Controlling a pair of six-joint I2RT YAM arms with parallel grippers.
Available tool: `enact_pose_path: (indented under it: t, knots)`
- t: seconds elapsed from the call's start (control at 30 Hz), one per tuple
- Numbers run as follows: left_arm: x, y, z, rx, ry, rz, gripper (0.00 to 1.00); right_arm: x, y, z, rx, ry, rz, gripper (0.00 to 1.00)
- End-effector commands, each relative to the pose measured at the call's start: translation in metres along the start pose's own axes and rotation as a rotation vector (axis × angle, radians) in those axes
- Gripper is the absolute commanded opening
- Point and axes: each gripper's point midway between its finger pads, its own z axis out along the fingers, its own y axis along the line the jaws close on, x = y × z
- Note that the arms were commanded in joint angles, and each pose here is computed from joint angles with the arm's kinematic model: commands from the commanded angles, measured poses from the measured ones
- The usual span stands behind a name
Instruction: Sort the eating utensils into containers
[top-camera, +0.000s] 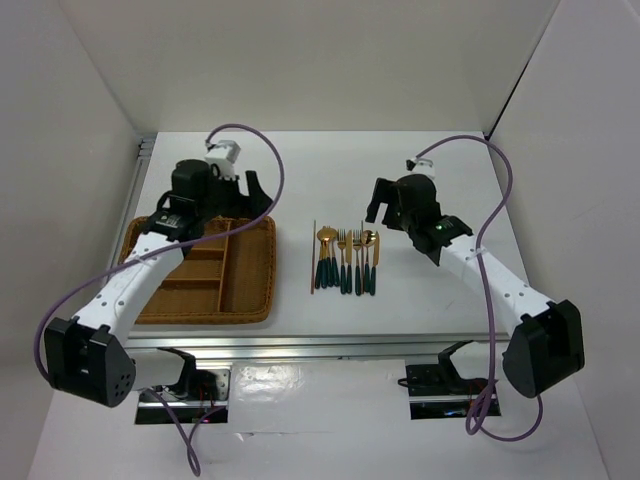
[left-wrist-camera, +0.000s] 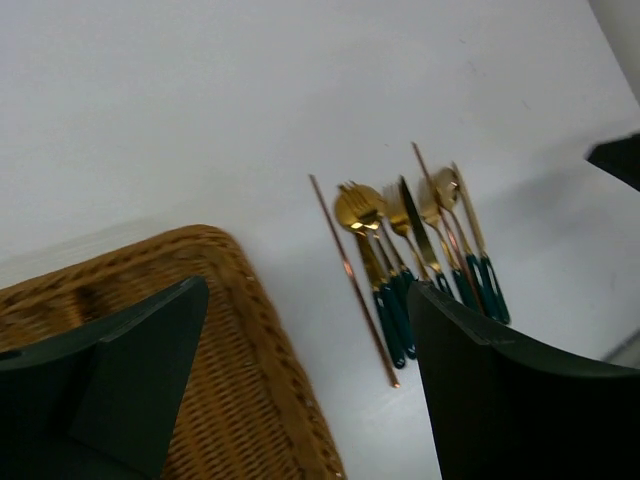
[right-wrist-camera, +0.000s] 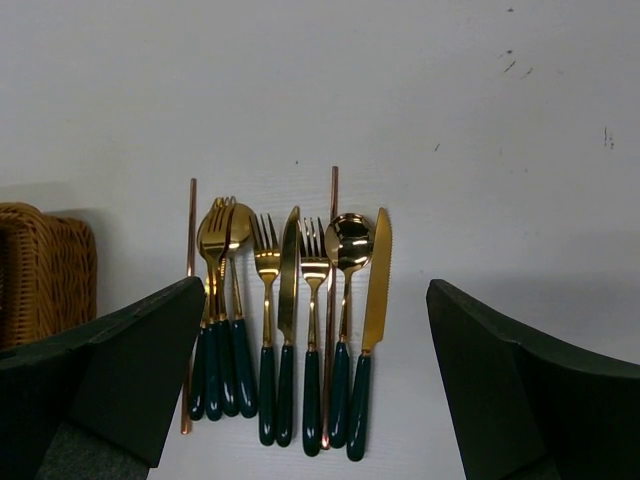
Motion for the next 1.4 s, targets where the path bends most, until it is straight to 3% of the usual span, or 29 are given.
enact_pose_path:
  t: [0.0,0.23,0.4,0.53,0.67,0.97,1.1,1.27,1.37]
  knots:
    - [-0.004,-0.034,0.012,0.073,0.020,0.036,0.95,0.007,0.000,0.010,0.011,0.008,0.004,1.00]
    - [0.044,-0.082,0.035,0.087,0.145,0.021,0.89,0.007,-0.041,0.013,0.178,0.015,0.112,0.99]
    - [0.095,-0.116,0.054,0.069,0.247,0.033,0.83,0.009,-0.068,0.013,0.169,0.034,0.206,0.94]
    - [0.119,-0.120,0.065,-0.020,0.283,0.073,0.78,0.018,-0.078,0.009,0.124,0.052,0.251,0.91]
    - [0.133,-0.114,0.073,-0.105,0.303,0.029,0.66,0.028,-0.084,0.010,0.132,0.076,0.246,0.86]
    - [0.166,-0.113,0.090,-0.140,0.390,0.031,0.62,0.048,-0.079,0.016,0.087,0.136,0.230,0.76]
    - [0.177,-0.113,0.097,-0.161,0.415,0.037,0.60,0.050,-0.078,0.017,0.083,0.148,0.231,0.76]
    - [0.182,-0.108,0.105,-0.200,0.430,0.040,0.49,0.053,-0.079,0.019,0.087,0.156,0.230,0.76]
    - [0.190,-0.105,0.108,-0.210,0.448,0.045,0.49,0.053,-0.079,0.019,0.086,0.157,0.221,0.76]
